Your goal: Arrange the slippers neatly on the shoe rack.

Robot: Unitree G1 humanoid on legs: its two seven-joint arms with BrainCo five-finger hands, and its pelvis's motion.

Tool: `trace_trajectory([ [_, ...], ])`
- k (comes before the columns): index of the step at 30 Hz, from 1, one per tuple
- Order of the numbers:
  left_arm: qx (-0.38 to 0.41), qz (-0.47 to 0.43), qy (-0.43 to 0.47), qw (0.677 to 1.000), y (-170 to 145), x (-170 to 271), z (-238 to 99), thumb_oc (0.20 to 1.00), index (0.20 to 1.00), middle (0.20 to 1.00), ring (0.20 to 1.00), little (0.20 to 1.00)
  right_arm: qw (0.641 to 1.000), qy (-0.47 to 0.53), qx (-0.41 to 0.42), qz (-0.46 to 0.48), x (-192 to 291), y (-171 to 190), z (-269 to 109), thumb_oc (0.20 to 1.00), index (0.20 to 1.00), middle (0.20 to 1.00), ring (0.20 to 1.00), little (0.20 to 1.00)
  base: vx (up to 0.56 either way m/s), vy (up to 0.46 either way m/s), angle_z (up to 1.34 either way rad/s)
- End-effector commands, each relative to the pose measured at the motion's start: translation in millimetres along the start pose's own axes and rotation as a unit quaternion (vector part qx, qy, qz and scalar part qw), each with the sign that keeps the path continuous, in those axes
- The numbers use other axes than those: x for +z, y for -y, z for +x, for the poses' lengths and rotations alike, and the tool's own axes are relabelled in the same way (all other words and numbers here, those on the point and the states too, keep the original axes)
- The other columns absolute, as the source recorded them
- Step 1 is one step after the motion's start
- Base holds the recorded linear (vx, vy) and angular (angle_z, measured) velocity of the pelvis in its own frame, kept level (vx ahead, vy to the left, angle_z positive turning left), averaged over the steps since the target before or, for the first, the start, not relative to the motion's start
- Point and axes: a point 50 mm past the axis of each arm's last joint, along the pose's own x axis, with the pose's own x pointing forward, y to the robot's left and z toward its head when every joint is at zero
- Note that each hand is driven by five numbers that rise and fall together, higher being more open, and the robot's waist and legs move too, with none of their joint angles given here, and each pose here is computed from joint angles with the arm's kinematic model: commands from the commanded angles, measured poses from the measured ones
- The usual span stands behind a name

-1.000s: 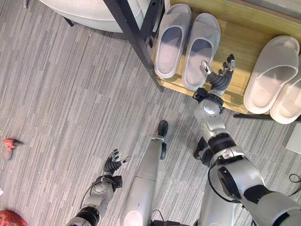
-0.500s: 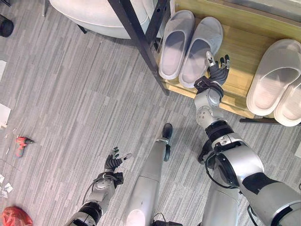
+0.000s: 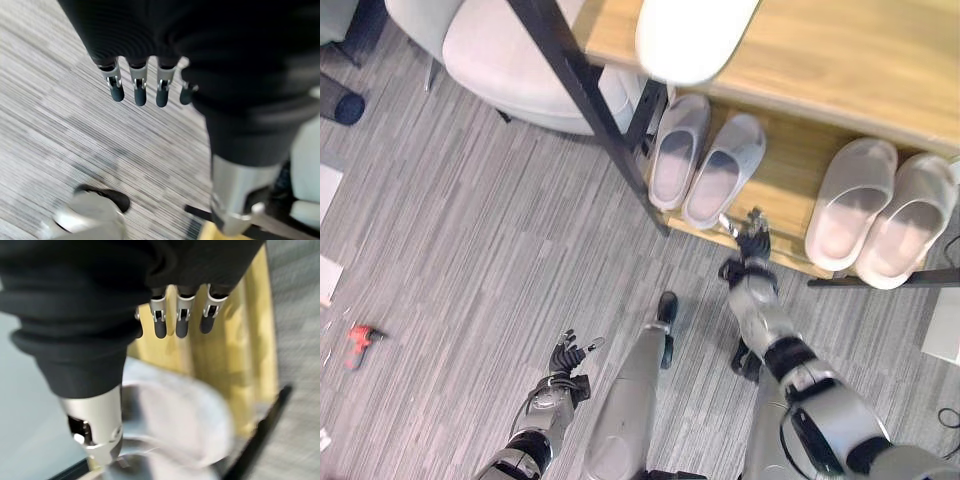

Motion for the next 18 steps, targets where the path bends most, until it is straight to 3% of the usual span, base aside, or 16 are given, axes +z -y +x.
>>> trace_trajectory([
  [1,0.016,0.030,-0.010,0.999,-9.4,-1.7,2.9,1.000,1.000,1.000,1.000,1.000,0.996,0.033,0.041,-0.071,6.3,4.2,-1.2,1.000,1.000,1.000,1.000,1.000,0.18,-0.059,-0.07],
  [8,-0.007,0.016,-0.014,1.000,-1.0,-12.1,-3.4,1.000,1.000,1.000,1.000,1.000,0.985,-0.061,0.082,-0.140,-52.8,39.7,-38.8,1.000,1.000,1.000,1.000,1.000,0.12,-0.048,-0.13],
  [12,-0.056,0.049,0.030,0.997,3.6,-1.4,-8.7,1.000,1.000,1.000,1.000,1.000,0.967,-0.119,0.119,-0.189,-79.2,74.9,-68.5,1.000,1.000,1.000,1.000,1.000,0.08,-0.056,-0.08],
  [13,-0.119,0.068,0.146,0.980,21.3,52.1,-17.4,1.000,1.000,1.000,1.000,1.000,0.951,-0.151,0.142,-0.228,-88.0,96.9,-83.4,1.000,1.000,1.000,1.000,1.000,0.15,-0.063,-0.17],
  [14,-0.141,0.094,0.122,0.978,8.7,30.8,-28.9,1.000,1.000,1.000,1.000,1.000,0.941,-0.180,0.144,-0.249,-97.5,110.4,-95.5,1.000,1.000,1.000,1.000,1.000,0.13,-0.087,-0.13],
  [16,-0.157,0.175,0.058,0.970,12.7,-11.6,-30.2,1.000,1.000,1.000,1.000,1.000,0.914,-0.227,0.159,-0.297,-118.7,124.5,-112.9,1.000,1.000,1.000,1.000,1.000,0.10,-0.069,-0.10],
  [18,-0.168,0.209,0.045,0.962,20.4,-17.4,-27.9,1.000,1.000,1.000,1.000,1.000,0.885,-0.256,0.164,-0.352,-129.2,139.8,-126.1,1.000,1.000,1.000,1.000,1.000,0.08,-0.046,-0.05],
])
